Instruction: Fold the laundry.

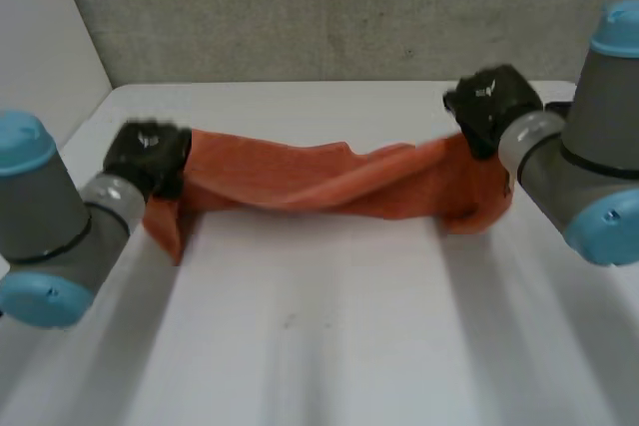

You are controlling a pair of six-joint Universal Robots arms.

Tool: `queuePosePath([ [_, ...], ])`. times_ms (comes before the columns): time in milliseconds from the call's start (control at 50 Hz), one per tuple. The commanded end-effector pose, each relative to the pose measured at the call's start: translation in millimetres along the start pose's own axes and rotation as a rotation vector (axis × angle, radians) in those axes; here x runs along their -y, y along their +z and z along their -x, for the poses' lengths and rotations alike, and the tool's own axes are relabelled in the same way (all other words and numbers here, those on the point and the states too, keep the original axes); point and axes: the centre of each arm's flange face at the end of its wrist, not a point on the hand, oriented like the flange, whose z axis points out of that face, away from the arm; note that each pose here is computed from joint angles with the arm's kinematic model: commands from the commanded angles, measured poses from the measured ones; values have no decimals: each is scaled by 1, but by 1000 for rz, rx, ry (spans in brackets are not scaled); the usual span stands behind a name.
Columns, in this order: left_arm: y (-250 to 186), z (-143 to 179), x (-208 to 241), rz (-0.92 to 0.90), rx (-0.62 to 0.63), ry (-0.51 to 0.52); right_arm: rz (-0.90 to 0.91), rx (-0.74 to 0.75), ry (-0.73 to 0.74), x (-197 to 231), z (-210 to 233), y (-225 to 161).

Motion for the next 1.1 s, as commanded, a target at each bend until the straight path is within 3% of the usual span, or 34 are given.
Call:
queuePosePath([
  [20, -37, -12, -49, 230, -81, 137, 230, 223, -250, -45, 33, -59],
  [160, -53, -11, -48, 222, -80, 210, 262, 261, -258, -55, 41, -78],
  [300, -54, -13, -41, 176, -69, 218, 110, 108, -15, -24, 15, -66],
  [400, -57, -13, -42, 180, -69, 217, 212, 130, 94, -38, -13, -64],
  [720, -56, -13, -44, 180, -65, 215, 431, 273, 180, -88, 10, -88],
  [980, -52, -16, -55, 199, -73, 188, 351, 165, 140, -118, 37, -58],
  [1100, -54, -18, -60, 218, -76, 143, 324, 160, 94, -109, 57, -54],
])
